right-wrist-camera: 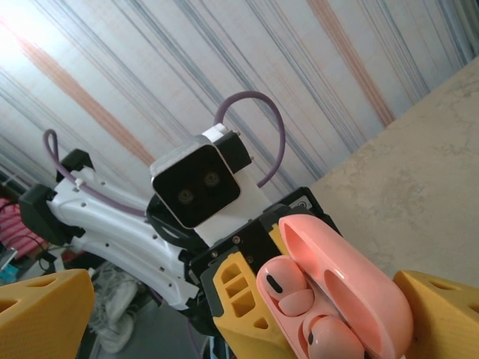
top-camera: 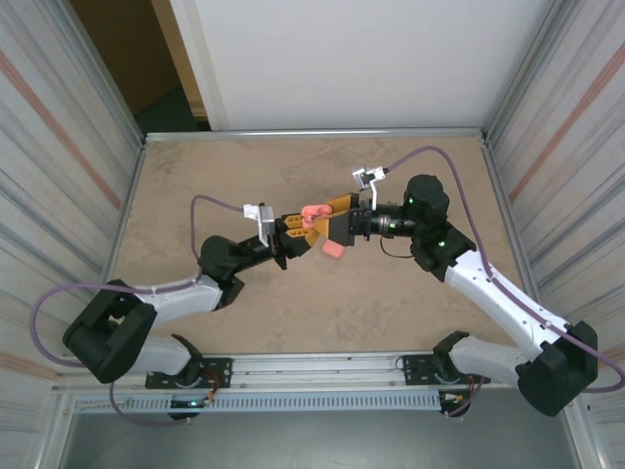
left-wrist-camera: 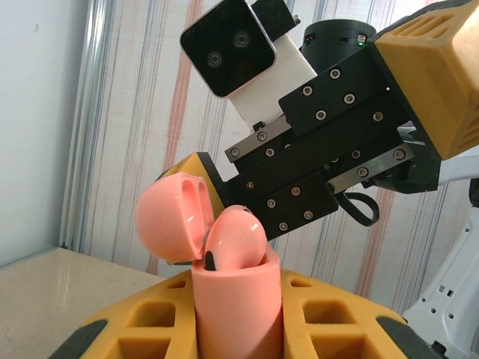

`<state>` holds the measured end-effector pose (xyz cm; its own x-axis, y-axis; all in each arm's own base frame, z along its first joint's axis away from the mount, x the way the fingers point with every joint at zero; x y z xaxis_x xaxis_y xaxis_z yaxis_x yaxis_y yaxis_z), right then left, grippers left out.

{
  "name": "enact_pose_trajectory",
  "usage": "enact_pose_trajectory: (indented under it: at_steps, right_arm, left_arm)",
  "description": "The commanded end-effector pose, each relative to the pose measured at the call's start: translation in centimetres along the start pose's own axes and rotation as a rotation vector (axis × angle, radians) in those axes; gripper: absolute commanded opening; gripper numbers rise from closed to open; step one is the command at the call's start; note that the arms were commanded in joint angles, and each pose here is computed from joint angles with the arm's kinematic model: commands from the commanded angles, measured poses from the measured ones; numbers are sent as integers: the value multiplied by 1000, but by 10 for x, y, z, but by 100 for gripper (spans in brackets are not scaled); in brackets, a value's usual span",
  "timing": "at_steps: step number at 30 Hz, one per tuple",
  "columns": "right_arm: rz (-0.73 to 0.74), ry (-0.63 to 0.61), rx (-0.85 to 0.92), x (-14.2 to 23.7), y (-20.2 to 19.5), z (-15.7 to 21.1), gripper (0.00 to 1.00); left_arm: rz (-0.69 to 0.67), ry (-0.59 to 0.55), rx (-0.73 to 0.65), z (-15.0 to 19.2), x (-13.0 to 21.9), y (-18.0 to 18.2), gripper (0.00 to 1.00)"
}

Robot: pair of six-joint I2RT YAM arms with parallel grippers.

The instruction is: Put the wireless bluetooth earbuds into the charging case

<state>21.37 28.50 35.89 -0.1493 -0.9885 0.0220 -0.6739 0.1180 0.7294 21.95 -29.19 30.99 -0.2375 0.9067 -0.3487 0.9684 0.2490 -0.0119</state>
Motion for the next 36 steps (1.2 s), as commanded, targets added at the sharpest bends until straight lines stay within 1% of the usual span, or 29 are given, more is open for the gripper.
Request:
enact_pose_trajectory:
  at_steps: [1, 18, 25, 27, 28, 31, 36]
  right_arm:
    - [-62, -4, 83, 6, 29, -5, 100]
    - [-47, -10, 82, 9, 26, 1, 100]
    - [32, -57, 94, 18, 19, -4, 100]
    - [80, -84, 78, 23, 8, -8, 100]
    - [89, -109, 89, 30, 13, -10, 100]
    - [167, -165, 59, 43, -4, -15, 100]
    - [299, -265, -22, 68, -39, -16, 100]
  left_arm:
    - [-26, -19, -16, -5, -4, 6, 0]
    - [-39, -13, -15, -5, -2, 7, 0]
    - [-58, 1, -17, -4, 2, 7, 0]
    - [-77, 25, -17, -1, 4, 8, 0]
    - [-89, 38, -15, 2, 6, 9, 0]
    - [-141, 100, 5, 14, 12, 14, 0]
    - [-257, 264, 78, 46, 30, 29, 0]
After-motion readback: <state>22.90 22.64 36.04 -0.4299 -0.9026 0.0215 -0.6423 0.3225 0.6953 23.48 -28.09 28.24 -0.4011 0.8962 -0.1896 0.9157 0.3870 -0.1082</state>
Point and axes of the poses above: each hand's point on the last joint's axis, 136 mm out from that joint toward the fingers, its own x axis back along the fingers, its own y axis along the line the jaws close on, z = x × y, the point moved 1 cm from there along x, back along the fingers, and after that the axes turned 9 degrees about -x, right-handed, at the moved point
